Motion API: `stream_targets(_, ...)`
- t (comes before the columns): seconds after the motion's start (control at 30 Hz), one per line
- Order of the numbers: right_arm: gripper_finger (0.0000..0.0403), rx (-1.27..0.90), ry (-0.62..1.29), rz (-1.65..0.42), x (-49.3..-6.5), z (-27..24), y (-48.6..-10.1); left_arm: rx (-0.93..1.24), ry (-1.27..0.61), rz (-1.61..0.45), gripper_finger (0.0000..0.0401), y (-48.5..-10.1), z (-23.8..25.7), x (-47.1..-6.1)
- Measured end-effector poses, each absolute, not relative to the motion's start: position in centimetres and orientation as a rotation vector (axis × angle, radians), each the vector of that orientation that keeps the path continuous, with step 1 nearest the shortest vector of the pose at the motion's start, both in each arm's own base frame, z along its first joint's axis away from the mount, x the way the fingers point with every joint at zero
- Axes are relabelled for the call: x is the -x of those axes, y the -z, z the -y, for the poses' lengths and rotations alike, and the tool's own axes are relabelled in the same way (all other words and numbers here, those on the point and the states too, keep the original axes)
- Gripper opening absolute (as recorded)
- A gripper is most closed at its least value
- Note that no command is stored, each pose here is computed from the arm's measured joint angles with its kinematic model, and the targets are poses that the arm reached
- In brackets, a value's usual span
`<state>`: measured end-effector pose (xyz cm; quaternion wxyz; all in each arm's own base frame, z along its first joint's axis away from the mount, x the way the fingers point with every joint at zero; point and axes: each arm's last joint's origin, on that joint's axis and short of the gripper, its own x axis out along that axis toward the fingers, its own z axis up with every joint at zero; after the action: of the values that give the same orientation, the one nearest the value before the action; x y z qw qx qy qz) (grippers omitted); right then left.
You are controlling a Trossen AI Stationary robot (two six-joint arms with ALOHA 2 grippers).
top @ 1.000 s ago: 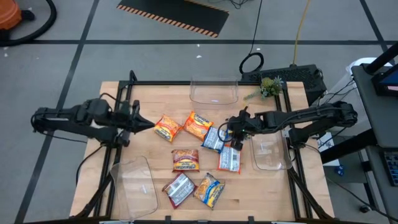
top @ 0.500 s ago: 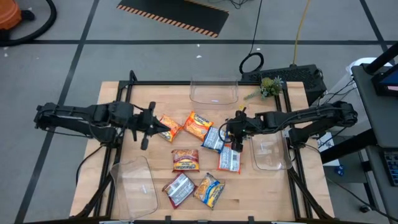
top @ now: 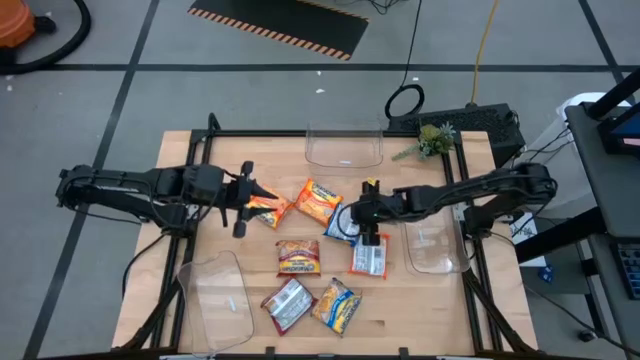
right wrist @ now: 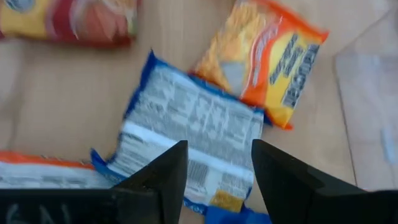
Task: Sort Maruchan noodles
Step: Put the top blue noodle pack into the top transparent bin
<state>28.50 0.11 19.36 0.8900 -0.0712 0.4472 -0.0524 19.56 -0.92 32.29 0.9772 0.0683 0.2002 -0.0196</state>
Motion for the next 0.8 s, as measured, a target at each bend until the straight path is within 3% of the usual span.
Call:
stream_targets(0.17, 0.0202, 0.040, 0.046, -0.966, -28.3, 0.5, -19.1, -0.139, 0.040, -0.444, 0.0165, -31.9, 0.9, -19.4)
stream_targets(0.4, 0.0237, 0.080, 0.124, -1.012, -27.7, 1.2, -18.3, -0.149, 0.028, -0.456, 0.0166, -31.8, 0.9, -19.3)
stream_targets(0.8, 0.0227, 0.048, 0.107, -1.072, -26.2, 2.2, -16.0, -0.148, 0.025, -0.433, 0.0166, -32.0, 0.9, -19.4)
